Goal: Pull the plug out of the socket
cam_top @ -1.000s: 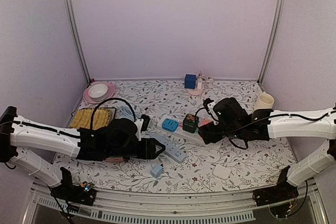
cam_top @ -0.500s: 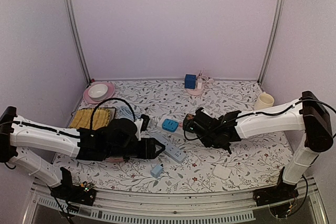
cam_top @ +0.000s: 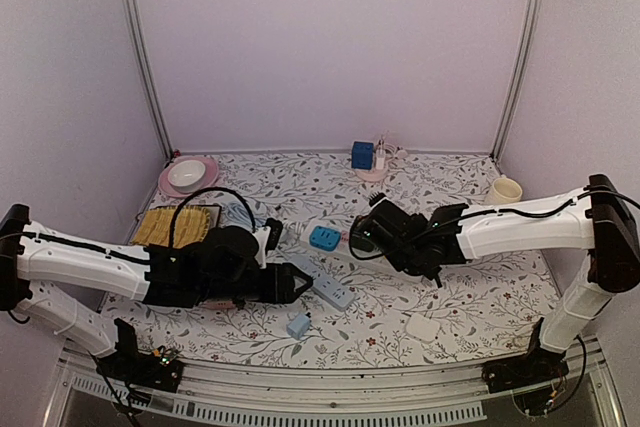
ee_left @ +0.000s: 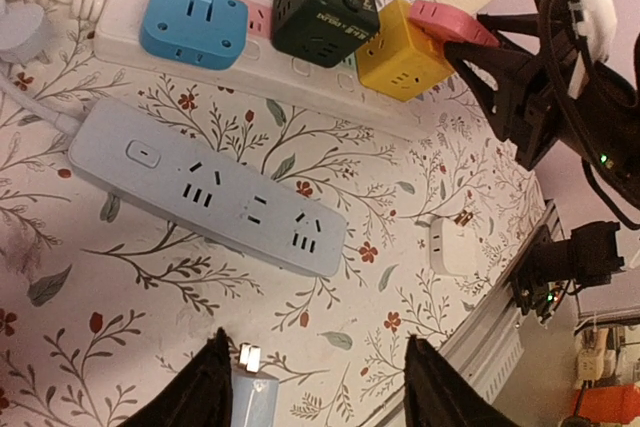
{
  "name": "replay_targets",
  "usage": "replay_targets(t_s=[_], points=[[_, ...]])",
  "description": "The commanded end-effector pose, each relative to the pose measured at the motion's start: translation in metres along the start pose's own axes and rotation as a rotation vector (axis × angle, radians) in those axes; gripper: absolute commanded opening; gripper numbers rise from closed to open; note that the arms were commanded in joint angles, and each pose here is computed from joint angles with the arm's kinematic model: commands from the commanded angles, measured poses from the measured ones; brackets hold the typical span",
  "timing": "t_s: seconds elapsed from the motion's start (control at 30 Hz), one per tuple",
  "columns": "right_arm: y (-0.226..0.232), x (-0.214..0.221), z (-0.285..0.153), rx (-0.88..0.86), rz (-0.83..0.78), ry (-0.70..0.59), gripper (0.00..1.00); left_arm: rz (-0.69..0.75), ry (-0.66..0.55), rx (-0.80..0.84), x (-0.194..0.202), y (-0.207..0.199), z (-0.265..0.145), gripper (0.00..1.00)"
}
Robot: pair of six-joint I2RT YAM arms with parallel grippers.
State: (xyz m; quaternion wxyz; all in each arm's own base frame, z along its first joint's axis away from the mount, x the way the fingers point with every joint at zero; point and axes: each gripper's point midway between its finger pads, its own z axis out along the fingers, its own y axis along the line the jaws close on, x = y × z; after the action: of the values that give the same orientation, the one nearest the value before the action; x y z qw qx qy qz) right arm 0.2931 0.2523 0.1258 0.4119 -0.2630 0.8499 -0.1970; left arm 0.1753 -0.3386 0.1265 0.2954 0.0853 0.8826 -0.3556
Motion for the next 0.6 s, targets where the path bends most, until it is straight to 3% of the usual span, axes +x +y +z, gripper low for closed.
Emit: replay_targets(t_s=[0.0, 0.1, 0.33, 0.57], points=[[-0.009, -0.026, -0.010, 0.003, 0.035, -0.070, 0.43, 0.001, -0.004, 0.000, 0.003, 0.002, -0.004, 0.59], [-0.010, -0.029, -0.007, 0.000, 0.031, -0.076, 0.38, 0.000, -0.006, 0.001, 0.002, 0.002, -0.004, 0.59], [-0.005, -0.041, -0.011, -0.068, 0.023, -0.090, 0.12, 0.000, -0.001, -0.001, 0.004, 0.003, -0.002, 0.59], [0.001, -0.054, -0.035, -0.237, 0.089, -0.105, 0.04, 0.003, 0.002, 0.005, 0.006, 0.001, 0.008, 0.60]])
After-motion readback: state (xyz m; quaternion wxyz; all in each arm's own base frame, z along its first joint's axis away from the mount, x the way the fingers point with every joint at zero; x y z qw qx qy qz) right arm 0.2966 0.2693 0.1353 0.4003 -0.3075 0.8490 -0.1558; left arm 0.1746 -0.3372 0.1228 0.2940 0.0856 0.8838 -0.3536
